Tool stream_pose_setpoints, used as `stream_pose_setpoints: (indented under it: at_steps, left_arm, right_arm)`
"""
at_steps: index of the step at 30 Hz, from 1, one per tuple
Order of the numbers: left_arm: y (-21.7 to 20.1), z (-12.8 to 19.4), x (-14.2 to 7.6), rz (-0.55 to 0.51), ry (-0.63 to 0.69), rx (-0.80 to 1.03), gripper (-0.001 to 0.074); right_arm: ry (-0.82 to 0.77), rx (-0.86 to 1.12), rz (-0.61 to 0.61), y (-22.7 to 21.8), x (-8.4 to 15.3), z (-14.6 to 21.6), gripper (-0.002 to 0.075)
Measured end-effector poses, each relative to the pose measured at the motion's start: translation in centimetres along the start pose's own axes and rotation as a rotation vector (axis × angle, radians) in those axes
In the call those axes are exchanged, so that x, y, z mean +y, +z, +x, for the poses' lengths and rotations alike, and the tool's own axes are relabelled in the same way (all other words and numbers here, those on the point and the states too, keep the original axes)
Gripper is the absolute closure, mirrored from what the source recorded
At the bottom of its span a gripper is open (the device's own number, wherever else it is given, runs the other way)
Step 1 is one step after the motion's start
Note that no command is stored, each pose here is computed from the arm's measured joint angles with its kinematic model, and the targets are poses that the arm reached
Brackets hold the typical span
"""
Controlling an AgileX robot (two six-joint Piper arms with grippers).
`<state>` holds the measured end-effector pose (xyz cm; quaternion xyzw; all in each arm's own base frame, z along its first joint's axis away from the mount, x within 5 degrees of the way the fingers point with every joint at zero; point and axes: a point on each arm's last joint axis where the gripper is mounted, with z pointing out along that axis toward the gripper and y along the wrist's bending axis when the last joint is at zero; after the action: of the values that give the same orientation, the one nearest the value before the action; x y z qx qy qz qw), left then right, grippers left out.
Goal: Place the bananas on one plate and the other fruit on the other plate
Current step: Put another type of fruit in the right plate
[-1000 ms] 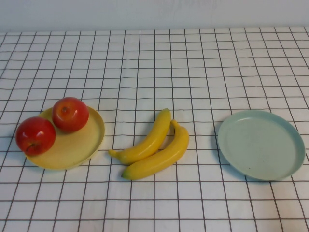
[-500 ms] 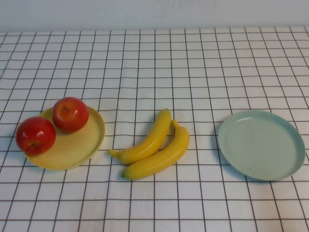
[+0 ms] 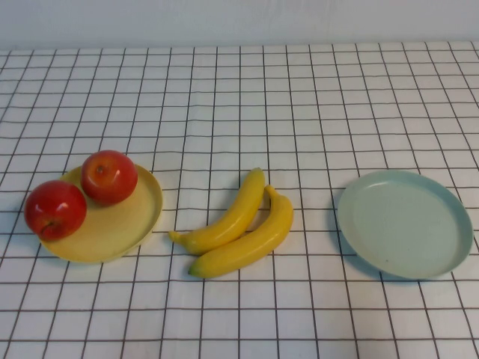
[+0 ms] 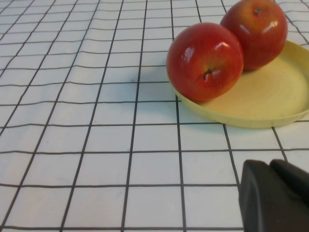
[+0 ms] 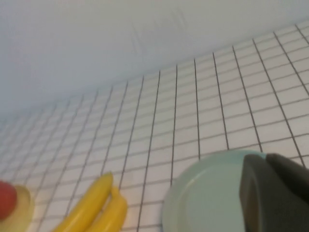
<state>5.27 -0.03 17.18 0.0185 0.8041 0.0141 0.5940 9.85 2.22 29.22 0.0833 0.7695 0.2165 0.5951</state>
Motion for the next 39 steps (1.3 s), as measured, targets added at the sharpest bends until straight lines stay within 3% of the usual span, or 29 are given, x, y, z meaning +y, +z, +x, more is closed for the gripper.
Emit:
stream_pose_setpoints:
  at_steps: [6,10,16,22,27,36,39]
  left_arm:
    - [0.0,0.0,0.0,0.000,0.000,0.000,0.0738]
    - [0.0,0.0,0.0,0.000,0.000,0.000,0.0738]
    - [0.0,0.0,0.0,0.000,0.000,0.000,0.0738]
    - [0.0,0.0,0.0,0.000,0.000,0.000,0.0738]
    - [0.0,0.0,0.0,0.000,0.000,0.000,0.0738]
    - [0.0,0.0,0.0,0.000,-0.002,0.000,0.0738]
    - [0.0,0.0,0.0,0.000,-0.002,0.000,0.0738]
  right_arm:
    - [-0.118,0.442,0.000,7.0,1.8,-2.8,0.0743]
    - [-0.203,0.841,-0.089,12.5,3.7,-1.3,0.0743]
    - [-0.375,1.262,-0.169,21.2,7.9,2.0,0.0742]
    - [-0.621,1.258,-0.216,28.5,14.1,4.0,0.0743]
    - [-0.627,1.233,-0.238,31.2,17.2,6.0,0.0743]
    - [-0.597,1.250,-0.078,32.6,16.5,7.8,0.0739]
    - [-0.582,1.232,-0.004,32.8,16.1,7.6,0.0686]
